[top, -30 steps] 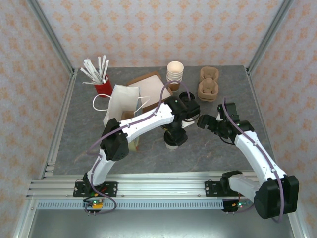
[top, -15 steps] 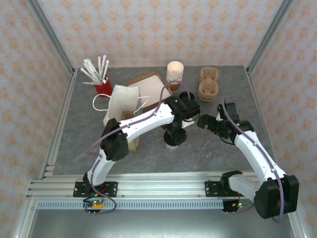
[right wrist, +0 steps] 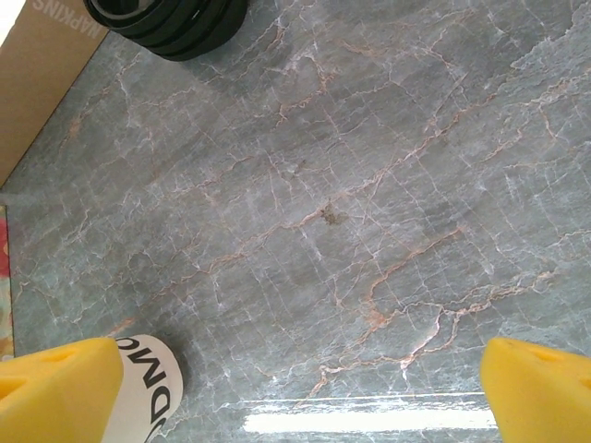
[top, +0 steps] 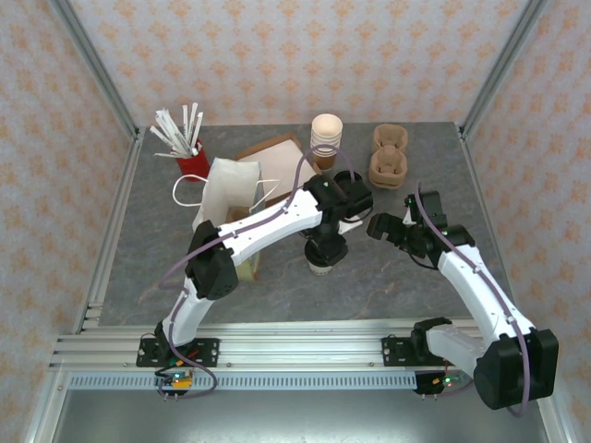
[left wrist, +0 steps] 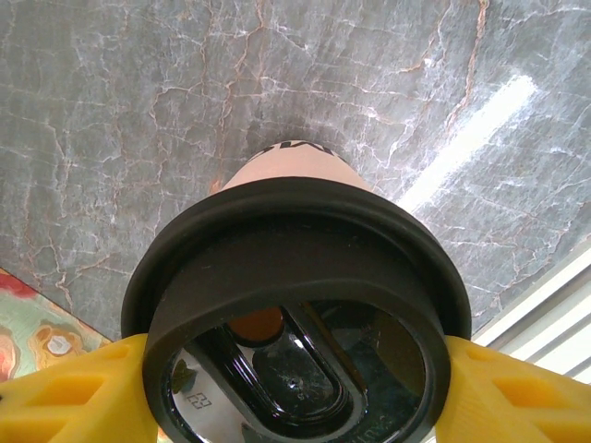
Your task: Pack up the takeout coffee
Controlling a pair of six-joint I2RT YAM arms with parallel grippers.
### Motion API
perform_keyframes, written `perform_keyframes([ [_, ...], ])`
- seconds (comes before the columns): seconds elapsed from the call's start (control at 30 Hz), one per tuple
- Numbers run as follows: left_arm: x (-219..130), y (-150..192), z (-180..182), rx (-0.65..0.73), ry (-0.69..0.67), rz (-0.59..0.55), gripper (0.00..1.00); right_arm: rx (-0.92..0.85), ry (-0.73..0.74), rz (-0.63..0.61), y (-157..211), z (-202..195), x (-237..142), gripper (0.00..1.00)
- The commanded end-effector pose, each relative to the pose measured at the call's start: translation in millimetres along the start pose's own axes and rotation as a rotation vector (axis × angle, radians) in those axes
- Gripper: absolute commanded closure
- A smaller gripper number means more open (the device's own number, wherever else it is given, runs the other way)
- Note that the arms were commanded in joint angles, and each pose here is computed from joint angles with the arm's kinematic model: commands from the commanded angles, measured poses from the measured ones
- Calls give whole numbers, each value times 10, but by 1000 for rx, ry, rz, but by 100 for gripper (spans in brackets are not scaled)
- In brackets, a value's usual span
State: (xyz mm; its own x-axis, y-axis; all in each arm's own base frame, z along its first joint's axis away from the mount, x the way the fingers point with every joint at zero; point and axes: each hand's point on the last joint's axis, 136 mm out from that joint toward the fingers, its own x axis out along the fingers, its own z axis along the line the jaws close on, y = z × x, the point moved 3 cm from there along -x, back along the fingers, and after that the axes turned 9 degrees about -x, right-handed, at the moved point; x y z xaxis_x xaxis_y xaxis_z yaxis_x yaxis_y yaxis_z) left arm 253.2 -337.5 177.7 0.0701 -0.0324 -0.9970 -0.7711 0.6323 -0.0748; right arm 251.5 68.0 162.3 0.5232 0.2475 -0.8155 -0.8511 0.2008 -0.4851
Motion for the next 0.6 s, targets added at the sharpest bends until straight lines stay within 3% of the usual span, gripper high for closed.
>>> perform_keyframes([
  [0.0, -601, 67, 107, -20, 5, -123, 56, -27, -17, -50, -94, 65, -134, 0],
  [0.33, -1611, 262, 242, -48, 35, -345, 58, -77, -61, -135, -233, 252, -435, 1],
  [0.57, -2420, 535, 606, -158, 33, -618, 61, -145, -115, -183, -354, 506, -583, 1],
])
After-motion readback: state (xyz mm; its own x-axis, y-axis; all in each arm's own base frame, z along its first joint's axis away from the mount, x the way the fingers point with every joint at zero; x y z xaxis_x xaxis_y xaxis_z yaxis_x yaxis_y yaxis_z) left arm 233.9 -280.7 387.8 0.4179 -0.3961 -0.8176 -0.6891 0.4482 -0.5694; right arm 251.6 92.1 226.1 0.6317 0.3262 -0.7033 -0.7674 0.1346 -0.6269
